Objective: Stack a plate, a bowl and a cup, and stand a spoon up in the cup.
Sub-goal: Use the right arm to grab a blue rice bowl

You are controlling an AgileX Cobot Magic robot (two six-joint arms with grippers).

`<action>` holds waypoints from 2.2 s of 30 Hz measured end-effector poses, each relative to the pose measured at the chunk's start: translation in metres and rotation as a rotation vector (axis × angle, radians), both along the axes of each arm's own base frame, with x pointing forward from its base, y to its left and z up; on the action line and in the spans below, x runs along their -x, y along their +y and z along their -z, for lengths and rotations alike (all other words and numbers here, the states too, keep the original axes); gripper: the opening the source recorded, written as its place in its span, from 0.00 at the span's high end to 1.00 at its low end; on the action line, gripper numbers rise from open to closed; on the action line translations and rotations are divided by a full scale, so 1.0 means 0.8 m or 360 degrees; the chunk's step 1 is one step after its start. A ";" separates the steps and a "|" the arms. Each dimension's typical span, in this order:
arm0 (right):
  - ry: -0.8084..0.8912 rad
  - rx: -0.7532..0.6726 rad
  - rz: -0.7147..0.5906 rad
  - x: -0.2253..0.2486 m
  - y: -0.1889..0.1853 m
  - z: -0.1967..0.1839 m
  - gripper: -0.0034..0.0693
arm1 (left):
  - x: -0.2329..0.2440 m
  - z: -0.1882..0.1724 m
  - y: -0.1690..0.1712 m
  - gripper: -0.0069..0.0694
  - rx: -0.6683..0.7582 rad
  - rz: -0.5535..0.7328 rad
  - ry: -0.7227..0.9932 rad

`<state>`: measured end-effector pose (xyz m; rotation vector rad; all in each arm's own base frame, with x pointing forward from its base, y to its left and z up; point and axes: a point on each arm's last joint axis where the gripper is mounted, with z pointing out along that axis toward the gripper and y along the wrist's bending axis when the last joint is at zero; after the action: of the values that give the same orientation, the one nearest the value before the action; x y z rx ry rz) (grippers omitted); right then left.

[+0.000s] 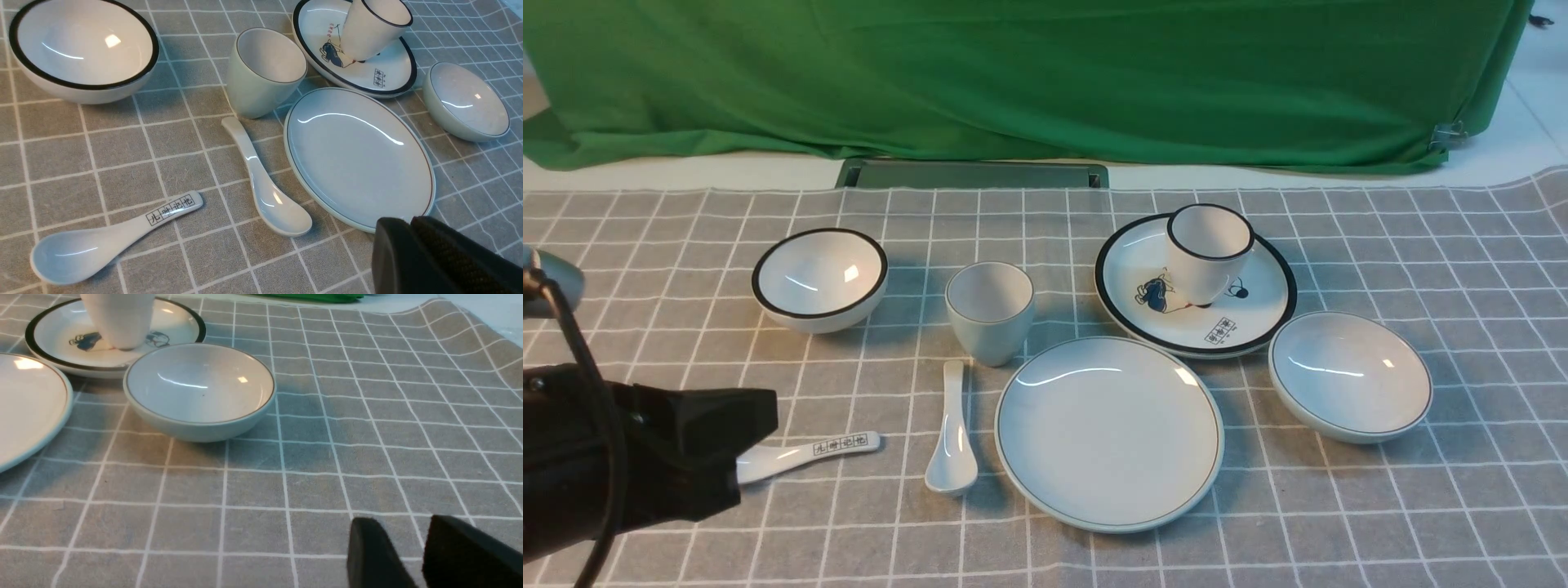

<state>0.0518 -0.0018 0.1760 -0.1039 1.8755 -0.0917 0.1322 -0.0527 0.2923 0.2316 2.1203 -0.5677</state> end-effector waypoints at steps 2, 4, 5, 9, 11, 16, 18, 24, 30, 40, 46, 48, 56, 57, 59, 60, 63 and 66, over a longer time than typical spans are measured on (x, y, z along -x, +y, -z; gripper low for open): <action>-0.0047 -0.0006 -0.0002 -0.001 0.000 -0.003 0.62 | 0.001 0.001 -0.001 0.89 -0.0002 0.0011 0.0010; -0.0103 -0.0061 0.0006 -0.002 0.001 -0.007 0.62 | 0.002 0.001 -0.001 0.89 -0.0005 0.0024 0.0021; -0.0151 -0.0143 0.0021 -0.003 0.001 -0.010 0.62 | 0.002 0.001 -0.001 0.89 -0.0008 0.0028 0.0022; -0.0313 -0.0504 0.0076 -0.005 0.002 -0.022 0.62 | 0.002 0.001 -0.001 0.89 -0.0022 0.0041 0.0014; -0.0380 -0.0668 0.0089 -0.005 0.003 -0.027 0.62 | 0.002 0.001 -0.002 0.89 -0.0026 0.0050 0.0006; -0.0470 -0.0798 0.0082 -0.005 0.003 -0.034 0.62 | 0.002 0.001 -0.002 0.89 -0.0017 0.0052 0.0004; -0.0478 -0.0807 0.0081 -0.005 0.003 -0.035 0.62 | 0.002 0.001 -0.002 0.89 -0.0018 0.0052 0.0003; -0.0500 -0.0886 0.0084 -0.005 0.003 -0.036 0.62 | 0.002 0.001 -0.002 0.89 -0.0017 0.0055 0.0001; -0.0267 -0.0890 0.0055 -0.008 0.007 -0.054 0.64 | 0.002 0.000 -0.003 0.89 -0.0009 0.0062 0.0002; 0.0780 -0.0107 -0.0442 -0.068 0.060 -0.168 0.65 | 0.003 -0.001 -0.005 0.89 -0.0027 0.0115 -0.0035; 0.1081 0.0213 -0.0553 -0.127 0.104 -0.174 0.62 | 0.008 -0.002 -0.012 0.89 -0.0021 0.0259 -0.0059; 0.1271 0.0353 -0.0562 -0.164 0.122 -0.160 0.62 | 0.015 -0.006 -0.015 0.89 -0.0010 0.0332 -0.0094; 0.1669 0.0289 -0.0682 -0.278 0.138 -0.100 0.59 | 0.052 -0.026 -0.016 0.89 -0.0012 0.0450 -0.0329; 0.1684 0.0281 -0.0695 -0.289 0.138 -0.095 0.57 | 0.058 -0.028 -0.016 0.89 -0.0019 0.0465 -0.0361; 0.1698 0.0276 -0.0709 -0.309 0.142 -0.085 0.49 | 0.064 -0.030 -0.015 0.89 -0.0031 0.0477 -0.0404; 0.1706 0.0281 -0.0723 -0.320 0.146 -0.078 0.44 | 0.067 -0.032 -0.015 0.89 -0.0036 0.0482 -0.0427; 0.1717 0.0294 -0.0750 -0.343 0.155 -0.061 0.35 | 0.071 -0.032 -0.014 0.89 -0.0057 0.0484 -0.0451; 0.1709 0.0305 -0.0752 -0.363 0.162 -0.050 0.33 | 0.070 -0.032 -0.013 0.89 -0.0079 0.0485 -0.0449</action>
<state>0.3424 0.1274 0.2159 -0.8630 2.8383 0.1441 0.0760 -0.0635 0.3175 0.6332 1.8368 -0.6187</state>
